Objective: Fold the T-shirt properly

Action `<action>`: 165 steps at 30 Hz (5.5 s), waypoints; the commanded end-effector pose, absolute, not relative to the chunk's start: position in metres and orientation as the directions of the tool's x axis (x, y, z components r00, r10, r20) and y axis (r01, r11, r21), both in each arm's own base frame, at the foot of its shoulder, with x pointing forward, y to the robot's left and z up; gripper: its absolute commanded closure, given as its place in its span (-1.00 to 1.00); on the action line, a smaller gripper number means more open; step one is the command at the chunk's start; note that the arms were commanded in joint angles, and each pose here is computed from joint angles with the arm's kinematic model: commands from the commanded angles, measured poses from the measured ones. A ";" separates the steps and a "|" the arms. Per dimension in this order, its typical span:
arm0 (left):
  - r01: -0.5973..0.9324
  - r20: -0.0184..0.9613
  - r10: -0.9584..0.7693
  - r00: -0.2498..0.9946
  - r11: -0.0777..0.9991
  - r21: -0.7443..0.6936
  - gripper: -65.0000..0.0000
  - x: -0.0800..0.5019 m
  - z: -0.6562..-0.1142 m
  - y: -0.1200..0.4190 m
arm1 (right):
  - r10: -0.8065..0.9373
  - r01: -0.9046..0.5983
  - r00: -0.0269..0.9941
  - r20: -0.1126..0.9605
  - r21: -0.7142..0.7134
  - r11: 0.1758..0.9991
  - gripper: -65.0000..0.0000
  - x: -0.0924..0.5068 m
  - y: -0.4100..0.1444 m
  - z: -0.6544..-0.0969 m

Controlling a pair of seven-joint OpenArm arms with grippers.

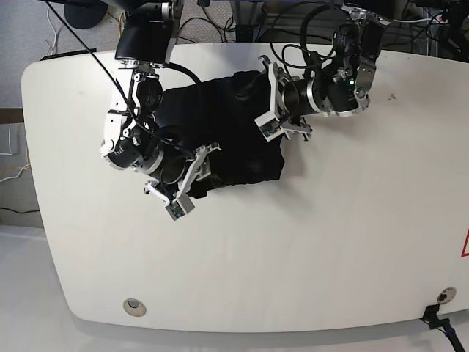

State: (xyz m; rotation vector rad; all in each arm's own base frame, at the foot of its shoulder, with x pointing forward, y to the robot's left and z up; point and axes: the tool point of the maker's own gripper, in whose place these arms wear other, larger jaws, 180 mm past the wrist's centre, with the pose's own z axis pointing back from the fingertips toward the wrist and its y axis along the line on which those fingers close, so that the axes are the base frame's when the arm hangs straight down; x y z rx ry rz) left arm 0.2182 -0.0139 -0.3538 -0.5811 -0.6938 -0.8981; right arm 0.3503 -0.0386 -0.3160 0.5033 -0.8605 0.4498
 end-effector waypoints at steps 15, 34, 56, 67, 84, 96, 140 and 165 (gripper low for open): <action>0.802 0.631 -0.555 0.542 0.567 -0.189 -0.05 0.245 -0.425 0.011 | 0.071 -0.459 0.661 0.747 0.328 0.826 0.90 0.327 -0.084 -0.390; 0.780 0.727 -0.562 0.395 0.623 0.058 -0.05 0.380 -0.342 0.047 | 0.011 -0.514 0.583 0.813 0.358 0.779 0.89 0.283 -0.016 -0.336; 0.757 0.671 -0.537 0.512 0.651 -0.056 -0.05 0.269 -0.386 0.054 | 0.019 -0.467 0.644 0.765 0.373 0.802 0.90 0.349 -0.042 -0.374; 0.736 0.654 -0.544 0.526 0.677 -0.029 -0.05 0.310 -0.388 0.075 | 0.046 -0.477 0.625 0.779 0.335 0.812 0.90 0.315 -0.049 -0.369; 0.585 0.700 -0.568 0.433 0.768 0.261 -0.05 0.304 -0.316 0.155 | 0.180 -0.445 0.419 0.890 0.029 0.895 0.90 0.312 -0.083 -0.300; 0.414 0.815 -0.384 0.434 0.889 0.197 -0.05 0.225 -0.327 0.213 | 0.089 -0.264 0.342 0.935 0.005 0.964 0.90 0.200 -0.147 -0.326; 0.124 -0.056 -0.151 0.987 0.936 -0.330 -0.05 -0.051 -0.637 0.134 | -0.150 0.114 0.979 0.139 0.241 0.964 0.90 -0.035 -0.111 -0.632; 0.087 -0.063 -0.091 0.994 0.994 -0.062 -0.05 -0.009 -0.660 0.158 | -0.170 0.167 0.985 0.004 0.188 0.968 0.90 -0.022 -0.117 -0.659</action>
